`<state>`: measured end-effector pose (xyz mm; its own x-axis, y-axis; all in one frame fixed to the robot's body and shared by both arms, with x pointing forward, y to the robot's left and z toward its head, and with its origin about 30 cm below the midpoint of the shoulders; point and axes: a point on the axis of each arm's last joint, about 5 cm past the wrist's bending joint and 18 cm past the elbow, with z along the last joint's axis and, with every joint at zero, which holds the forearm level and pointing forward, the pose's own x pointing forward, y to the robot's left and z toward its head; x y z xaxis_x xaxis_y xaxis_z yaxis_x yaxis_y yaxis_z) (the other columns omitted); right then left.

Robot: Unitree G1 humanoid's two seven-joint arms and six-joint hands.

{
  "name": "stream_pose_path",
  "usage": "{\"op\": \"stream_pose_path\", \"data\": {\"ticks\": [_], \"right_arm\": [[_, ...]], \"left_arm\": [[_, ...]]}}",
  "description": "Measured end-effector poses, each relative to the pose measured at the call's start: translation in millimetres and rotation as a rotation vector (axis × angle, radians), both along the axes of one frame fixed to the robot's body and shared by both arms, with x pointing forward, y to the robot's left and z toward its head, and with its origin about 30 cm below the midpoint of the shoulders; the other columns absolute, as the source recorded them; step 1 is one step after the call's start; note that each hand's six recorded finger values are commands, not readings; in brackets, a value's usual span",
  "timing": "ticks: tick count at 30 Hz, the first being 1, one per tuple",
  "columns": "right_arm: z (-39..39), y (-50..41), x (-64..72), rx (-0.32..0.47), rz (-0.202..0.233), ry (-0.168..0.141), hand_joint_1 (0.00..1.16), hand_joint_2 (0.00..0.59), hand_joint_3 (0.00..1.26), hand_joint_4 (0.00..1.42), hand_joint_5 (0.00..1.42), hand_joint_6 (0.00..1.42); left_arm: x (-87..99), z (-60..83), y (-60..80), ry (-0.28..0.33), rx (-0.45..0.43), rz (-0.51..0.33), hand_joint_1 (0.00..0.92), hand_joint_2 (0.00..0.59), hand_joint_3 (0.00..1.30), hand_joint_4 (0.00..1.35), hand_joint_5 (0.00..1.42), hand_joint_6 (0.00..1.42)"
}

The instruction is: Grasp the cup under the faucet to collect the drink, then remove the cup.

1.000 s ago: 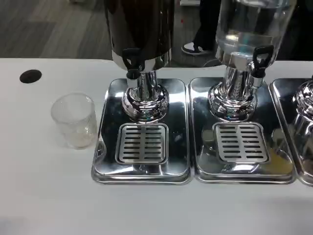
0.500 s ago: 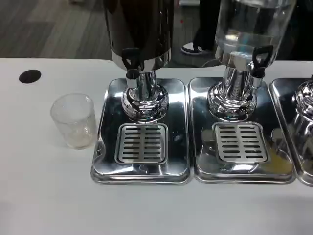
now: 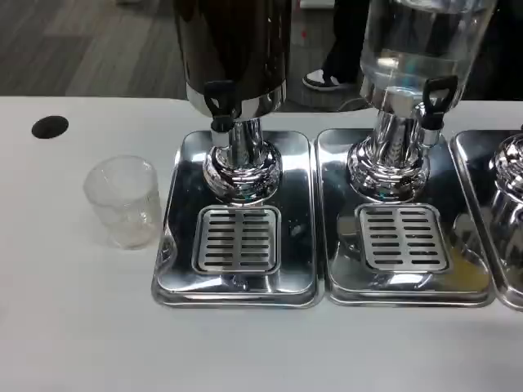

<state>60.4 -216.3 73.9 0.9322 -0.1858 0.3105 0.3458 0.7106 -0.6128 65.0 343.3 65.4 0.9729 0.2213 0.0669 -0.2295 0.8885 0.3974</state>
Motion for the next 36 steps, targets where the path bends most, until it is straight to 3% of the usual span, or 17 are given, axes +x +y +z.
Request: {"op": "stream_pose_path", "data": {"ticks": [10, 16, 20, 27, 36], "right_arm": [[-2.1, 0.9, -0.2, 0.009, -0.007, 0.003, 0.75, 0.571, 0.42, 0.36, 0.29, 0.18], [-2.4, 1.4, -0.3, 0.015, -0.009, 0.001, 0.75, 0.571, 0.42, 0.36, 0.29, 0.18], [-3.2, 1.5, -0.6, 0.019, -0.01, 0.004, 0.75, 0.571, 0.42, 0.36, 0.29, 0.18], [-5.9, 1.7, -1.6, 0.029, -0.011, 0.015, 0.74, 0.571, 0.42, 0.36, 0.29, 0.18], [-4.6, 1.7, -0.7, 0.047, -0.006, -0.01, 0.74, 0.571, 0.43, 0.36, 0.3, 0.18]], "left_arm": [[28.8, -1.5, 5.2, 0.039, 0.006, 0.007, 0.16, 0.089, 0.0, 0.0, 0.0, 0.0], [47.5, 1.3, 5.8, 0.03, 0.025, 0.025, 0.322, 0.104, 0.0, 0.0, 0.0, 0.0], [53.2, 2.5, 5.5, 0.056, 0.065, 0.025, 0.388, 0.094, 0.0, 0.0, 0.0, 0.0], [66.9, 7.6, 6.7, 0.078, 0.101, 0.036, 0.428, 0.082, 0.0, 0.0, 0.0, 0.0], [92.2, 11.9, -2.2, 0.112, 0.177, 0.011, 0.449, 0.071, 0.0, 0.0, 0.0, 0.0]]}}
